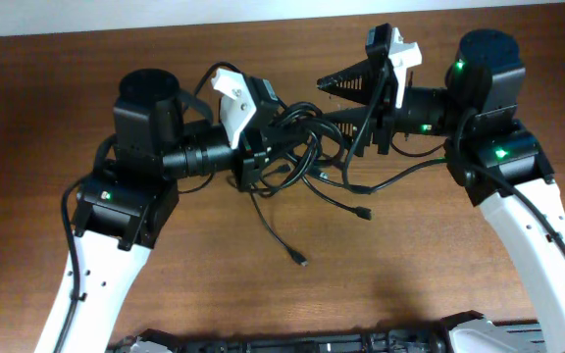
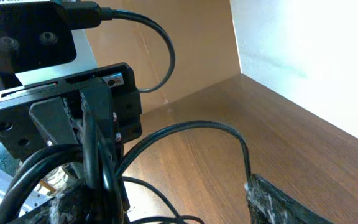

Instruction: Untangle cables

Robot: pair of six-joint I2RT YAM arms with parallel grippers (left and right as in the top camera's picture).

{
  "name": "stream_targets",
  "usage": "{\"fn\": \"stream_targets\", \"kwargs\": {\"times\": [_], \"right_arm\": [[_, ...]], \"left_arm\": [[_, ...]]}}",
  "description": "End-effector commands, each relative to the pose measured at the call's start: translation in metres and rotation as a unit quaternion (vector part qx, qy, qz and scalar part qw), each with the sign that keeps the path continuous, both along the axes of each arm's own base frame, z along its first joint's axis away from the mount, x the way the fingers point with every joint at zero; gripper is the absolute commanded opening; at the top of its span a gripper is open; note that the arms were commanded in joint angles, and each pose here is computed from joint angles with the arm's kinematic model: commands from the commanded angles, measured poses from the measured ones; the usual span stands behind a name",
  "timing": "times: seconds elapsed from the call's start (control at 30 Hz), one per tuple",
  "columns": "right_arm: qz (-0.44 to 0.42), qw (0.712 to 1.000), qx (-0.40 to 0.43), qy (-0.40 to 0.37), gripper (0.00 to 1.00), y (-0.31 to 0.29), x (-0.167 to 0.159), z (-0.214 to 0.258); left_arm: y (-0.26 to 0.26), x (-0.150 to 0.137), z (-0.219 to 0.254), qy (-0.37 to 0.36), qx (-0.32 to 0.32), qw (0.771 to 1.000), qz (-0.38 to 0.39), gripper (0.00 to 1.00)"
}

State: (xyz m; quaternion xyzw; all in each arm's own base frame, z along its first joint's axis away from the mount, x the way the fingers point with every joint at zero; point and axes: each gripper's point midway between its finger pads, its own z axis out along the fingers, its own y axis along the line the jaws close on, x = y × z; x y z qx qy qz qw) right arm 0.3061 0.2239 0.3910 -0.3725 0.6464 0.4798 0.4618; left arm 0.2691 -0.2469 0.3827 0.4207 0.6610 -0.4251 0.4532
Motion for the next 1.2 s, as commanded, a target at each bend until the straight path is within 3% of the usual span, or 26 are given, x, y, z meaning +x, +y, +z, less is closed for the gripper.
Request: {"fn": "stream_targets", "kwargs": {"times": [0.0, 0.27, 0.57, 0.9, 1.17], "right_arm": [[-0.023, 1.0, -0.003, -0.003, 0.71, -0.001, 0.006, 0.004], [-0.157, 0.985, -0.057, 0.042, 0.57, -0.023, 0.043, -0.028], [-0.219, 0.964, -0.108, 0.102, 0.57, -0.037, 0.069, -0.073], [-0.271, 0.947, -0.134, 0.111, 0.57, -0.053, 0.085, -0.09], [-0.359, 0.912, -0.114, 0.162, 0.58, -0.121, 0.105, -0.095]], "left_arm": [[-0.008, -0.015, 0.007, -0.006, -0.013, 0.999, -0.036, 0.0], [-0.01, -0.024, 0.013, -0.008, -0.026, 0.997, -0.065, 0.0], [-0.013, -0.051, 0.024, -0.022, -0.054, 0.988, -0.146, 0.0], [-0.012, -0.059, 0.027, -0.018, -0.063, 0.983, -0.169, 0.0], [-0.005, -0.051, 0.027, -0.017, -0.062, 0.986, -0.151, 0.0]]}}
